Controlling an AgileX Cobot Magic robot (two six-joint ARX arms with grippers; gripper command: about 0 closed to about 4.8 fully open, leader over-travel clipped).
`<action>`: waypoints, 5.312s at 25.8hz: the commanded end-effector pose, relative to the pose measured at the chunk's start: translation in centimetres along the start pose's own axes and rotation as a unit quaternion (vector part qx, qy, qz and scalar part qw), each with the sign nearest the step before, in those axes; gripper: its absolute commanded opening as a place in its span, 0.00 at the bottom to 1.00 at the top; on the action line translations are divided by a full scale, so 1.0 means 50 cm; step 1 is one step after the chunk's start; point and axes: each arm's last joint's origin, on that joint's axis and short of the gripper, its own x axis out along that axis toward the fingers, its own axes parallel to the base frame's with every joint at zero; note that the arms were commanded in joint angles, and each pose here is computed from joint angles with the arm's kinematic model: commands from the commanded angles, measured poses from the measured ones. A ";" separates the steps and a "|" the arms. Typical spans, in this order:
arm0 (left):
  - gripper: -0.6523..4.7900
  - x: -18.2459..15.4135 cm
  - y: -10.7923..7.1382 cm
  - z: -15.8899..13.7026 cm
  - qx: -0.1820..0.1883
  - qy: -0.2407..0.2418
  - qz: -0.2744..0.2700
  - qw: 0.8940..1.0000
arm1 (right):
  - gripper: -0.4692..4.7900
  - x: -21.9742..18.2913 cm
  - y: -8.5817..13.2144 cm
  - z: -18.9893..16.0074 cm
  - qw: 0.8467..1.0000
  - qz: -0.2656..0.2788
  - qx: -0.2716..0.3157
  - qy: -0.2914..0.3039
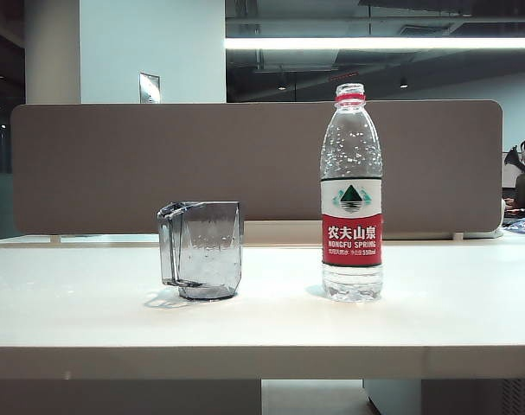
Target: Pick up the mineral water bottle on the table and pour water into the mug until it's full.
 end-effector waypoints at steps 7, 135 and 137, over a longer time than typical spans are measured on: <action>0.11 -0.001 0.000 0.004 -0.001 -0.005 0.000 1.000 | 0.08 0.001 0.000 -0.002 1.000 0.000 0.001 -0.002; 0.11 0.070 -0.172 0.306 -0.005 0.190 -0.380 0.905 | 0.10 0.464 -0.044 0.276 0.974 -0.159 0.096 -0.127; 0.11 0.070 -0.172 0.306 -0.005 0.190 -0.381 0.905 | 0.10 0.446 -0.038 0.231 0.976 -0.155 0.098 -0.121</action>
